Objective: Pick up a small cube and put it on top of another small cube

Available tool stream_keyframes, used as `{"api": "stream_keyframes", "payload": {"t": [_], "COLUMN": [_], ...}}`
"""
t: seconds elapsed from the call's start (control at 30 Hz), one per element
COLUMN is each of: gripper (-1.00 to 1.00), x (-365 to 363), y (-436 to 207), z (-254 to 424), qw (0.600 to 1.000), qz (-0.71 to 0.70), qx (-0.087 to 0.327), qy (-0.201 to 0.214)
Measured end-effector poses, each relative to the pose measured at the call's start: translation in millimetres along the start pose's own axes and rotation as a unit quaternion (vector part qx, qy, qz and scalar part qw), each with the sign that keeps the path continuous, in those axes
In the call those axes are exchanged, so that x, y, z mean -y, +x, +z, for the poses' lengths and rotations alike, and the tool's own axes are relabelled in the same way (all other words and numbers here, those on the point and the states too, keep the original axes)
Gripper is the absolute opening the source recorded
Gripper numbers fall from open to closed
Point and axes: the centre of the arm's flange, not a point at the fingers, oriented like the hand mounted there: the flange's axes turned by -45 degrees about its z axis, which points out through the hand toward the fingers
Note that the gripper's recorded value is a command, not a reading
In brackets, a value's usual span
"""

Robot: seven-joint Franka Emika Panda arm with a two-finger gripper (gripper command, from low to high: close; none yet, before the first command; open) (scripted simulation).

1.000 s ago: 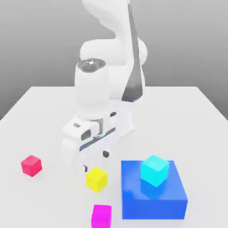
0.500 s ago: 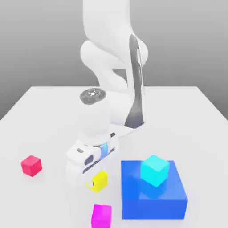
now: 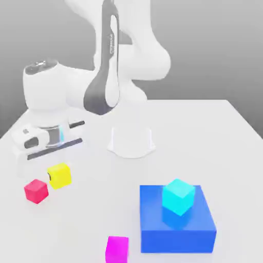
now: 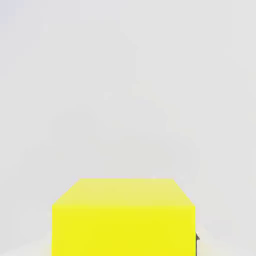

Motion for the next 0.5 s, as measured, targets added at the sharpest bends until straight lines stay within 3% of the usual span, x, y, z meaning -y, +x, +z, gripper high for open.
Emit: {"api": "stream_keyframes", "payload": {"t": [0.3,0.5], "gripper": [-1.00,-1.00], "x": [-9.1,-6.6], "y": [-19.2,-21.8], "z": [34.0,58.0], "qw": [0.998,0.998], "qz": [0.016,0.021], "qx": [-0.022,-0.022], "qy": [0.051,0.064]}}
